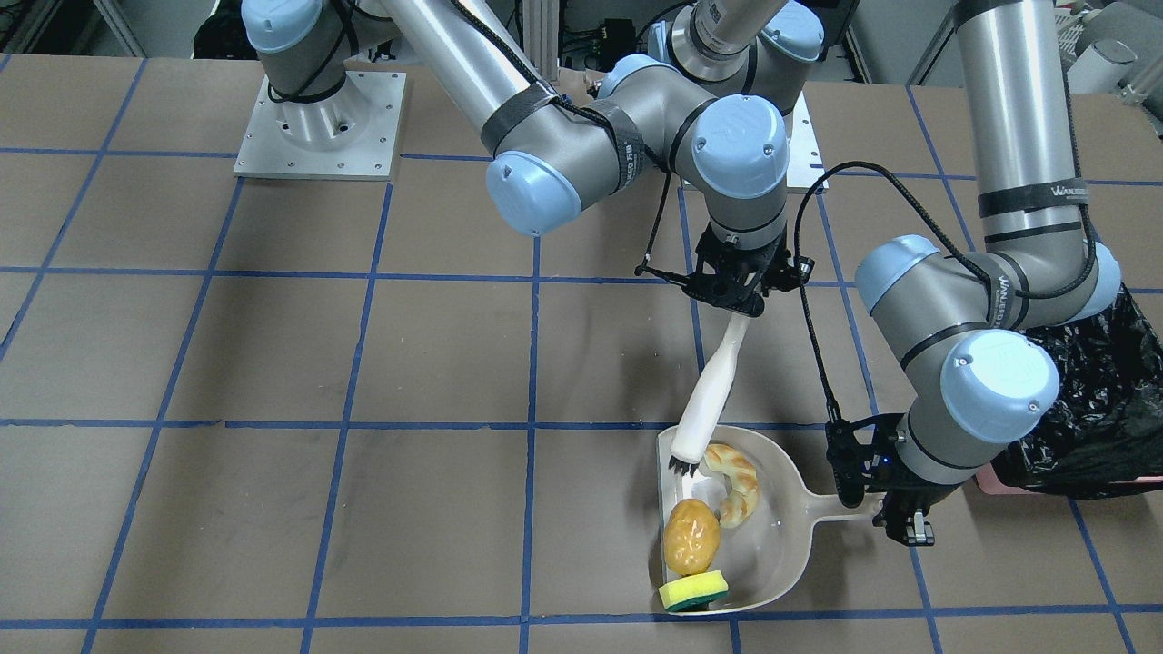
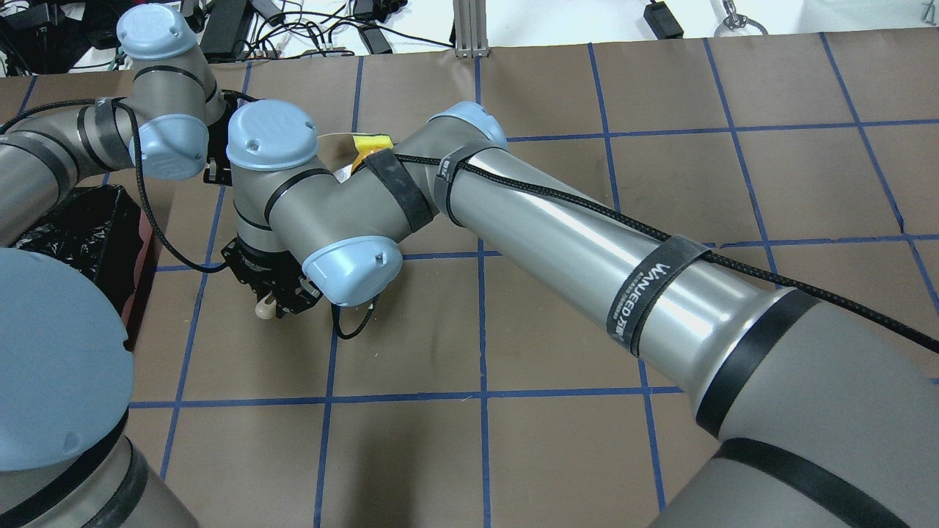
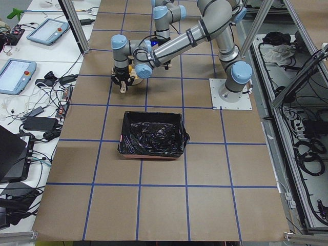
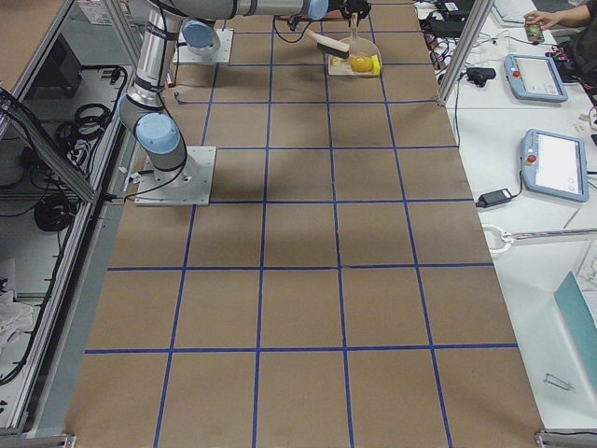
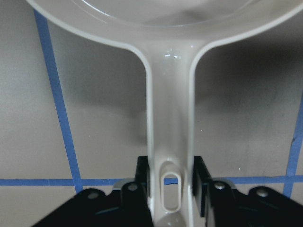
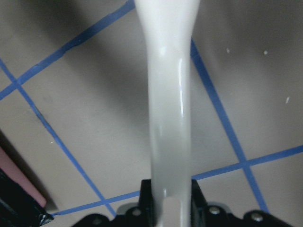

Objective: Sweep and dump trash into bin
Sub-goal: 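Sweep the remaining items into the dustpan with the brush, then lift the brush away with the right gripper while the left raises the dustpan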

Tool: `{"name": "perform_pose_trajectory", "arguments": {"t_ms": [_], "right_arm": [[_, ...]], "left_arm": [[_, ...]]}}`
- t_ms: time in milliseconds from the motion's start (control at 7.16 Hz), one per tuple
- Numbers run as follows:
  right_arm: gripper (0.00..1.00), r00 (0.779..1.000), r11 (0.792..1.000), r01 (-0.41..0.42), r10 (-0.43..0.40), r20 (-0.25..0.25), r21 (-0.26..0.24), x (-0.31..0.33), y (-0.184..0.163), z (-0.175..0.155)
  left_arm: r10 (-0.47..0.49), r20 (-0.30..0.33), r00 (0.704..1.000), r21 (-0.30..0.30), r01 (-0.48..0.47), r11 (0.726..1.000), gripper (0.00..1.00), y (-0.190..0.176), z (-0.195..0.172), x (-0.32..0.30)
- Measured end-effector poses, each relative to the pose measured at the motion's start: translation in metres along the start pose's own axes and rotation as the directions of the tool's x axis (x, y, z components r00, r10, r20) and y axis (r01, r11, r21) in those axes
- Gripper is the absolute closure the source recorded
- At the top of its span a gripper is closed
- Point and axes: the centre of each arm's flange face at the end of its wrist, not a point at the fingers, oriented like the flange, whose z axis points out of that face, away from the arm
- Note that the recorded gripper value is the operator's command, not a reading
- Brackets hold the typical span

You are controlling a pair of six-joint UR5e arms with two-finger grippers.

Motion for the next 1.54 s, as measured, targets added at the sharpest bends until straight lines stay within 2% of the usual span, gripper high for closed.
{"name": "perform_pose_trajectory", "arguments": {"t_ms": [140, 419, 698, 977, 1257, 1536], "right_arm": [[1.00, 0.998, 0.999, 0.042, -0.041, -0.053, 0.028, 0.009, -0.007, -0.008], [1.00, 0.985, 0.993, 0.111, -0.104, -0.136, 0.041, 0.035, -0.029, -0.050], [1.00, 0.960, 0.983, 0.177, -0.160, -0.228, 0.056, 0.070, -0.057, -0.092], [1.00, 0.939, 0.975, 0.217, -0.194, -0.284, 0.049, 0.112, -0.094, -0.132], [1.00, 0.921, 0.965, 0.259, -0.236, -0.310, 0.036, 0.163, -0.142, -0.169], [1.00, 0.893, 0.950, 0.311, -0.287, -0.346, 0.014, 0.219, -0.190, -0.195]], "left_arm": [[0.000, 0.000, 1.000, -0.001, 0.000, 1.000, 1.00, 0.000, 0.000, 0.000], [0.000, 0.000, 1.000, -0.001, 0.000, 1.000, 1.00, 0.000, 0.000, 0.000], [0.000, 0.000, 1.000, -0.001, 0.000, 1.000, 1.00, 0.000, 0.000, 0.000], [0.000, 0.000, 1.000, -0.001, 0.000, 1.000, 1.00, 0.000, 0.000, 0.000], [0.000, 0.000, 1.000, 0.000, 0.000, 1.000, 1.00, 0.000, 0.000, 0.000], [0.000, 0.000, 1.000, 0.000, 0.000, 1.000, 1.00, 0.000, 0.000, 0.000]]}}
